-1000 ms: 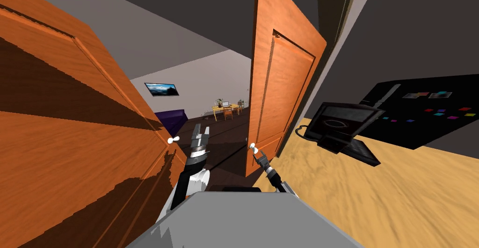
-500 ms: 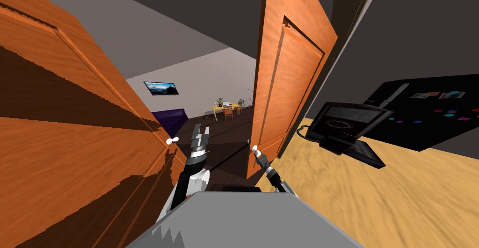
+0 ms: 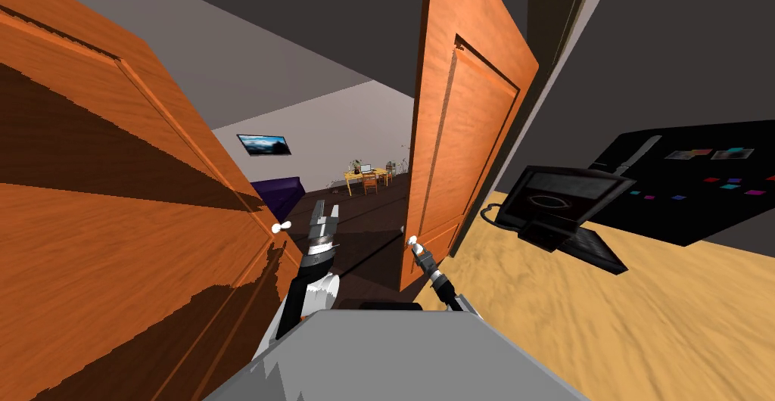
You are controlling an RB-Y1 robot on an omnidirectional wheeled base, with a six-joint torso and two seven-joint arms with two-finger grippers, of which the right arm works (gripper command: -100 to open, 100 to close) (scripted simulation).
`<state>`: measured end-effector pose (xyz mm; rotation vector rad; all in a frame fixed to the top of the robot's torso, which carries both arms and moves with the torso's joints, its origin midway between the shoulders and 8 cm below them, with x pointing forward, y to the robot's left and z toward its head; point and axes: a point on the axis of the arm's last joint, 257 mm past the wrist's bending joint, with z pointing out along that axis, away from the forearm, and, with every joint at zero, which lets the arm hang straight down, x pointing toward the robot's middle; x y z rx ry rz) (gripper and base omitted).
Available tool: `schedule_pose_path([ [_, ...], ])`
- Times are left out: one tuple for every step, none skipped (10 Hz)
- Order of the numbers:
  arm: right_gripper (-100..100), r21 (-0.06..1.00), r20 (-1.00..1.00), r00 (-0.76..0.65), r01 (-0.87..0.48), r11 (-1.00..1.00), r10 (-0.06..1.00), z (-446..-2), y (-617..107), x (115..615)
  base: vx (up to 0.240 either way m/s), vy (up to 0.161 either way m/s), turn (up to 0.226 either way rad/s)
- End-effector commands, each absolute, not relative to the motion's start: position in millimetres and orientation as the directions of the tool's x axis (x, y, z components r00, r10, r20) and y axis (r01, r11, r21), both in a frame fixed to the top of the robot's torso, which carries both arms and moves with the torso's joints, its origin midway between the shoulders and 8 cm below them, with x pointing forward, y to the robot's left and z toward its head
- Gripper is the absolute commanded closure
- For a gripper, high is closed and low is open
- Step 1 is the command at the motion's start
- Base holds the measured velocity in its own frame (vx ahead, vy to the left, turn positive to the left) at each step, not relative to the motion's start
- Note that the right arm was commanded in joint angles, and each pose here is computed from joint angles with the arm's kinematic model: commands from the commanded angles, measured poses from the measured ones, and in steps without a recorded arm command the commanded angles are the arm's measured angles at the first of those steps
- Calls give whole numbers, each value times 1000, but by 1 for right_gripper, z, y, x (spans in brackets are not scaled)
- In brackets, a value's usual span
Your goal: Push the door open
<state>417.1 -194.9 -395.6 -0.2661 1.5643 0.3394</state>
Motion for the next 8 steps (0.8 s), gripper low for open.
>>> schedule_pose_path([
  [100,106,-994,-31,-359,927,102,-391,-199,421,16,9,62],
  [100,133,-991,-37,-351,927,128,-390,-201,422,19,10,55],
  [100,160,-987,-43,-342,926,155,-390,-203,424,21,7,51],
  [100,187,-982,-48,-334,924,181,-389,-206,425,27,10,54],
  [100,223,-975,-53,-322,920,217,-388,-209,426,24,8,67],
  [100,256,-966,-57,-310,916,251,-387,-212,428,23,9,78],
  [100,293,-956,-62,-297,909,288,-385,-216,430,24,13,70],
  [100,331,-943,-66,-285,900,326,-384,-219,431,28,8,71],
])
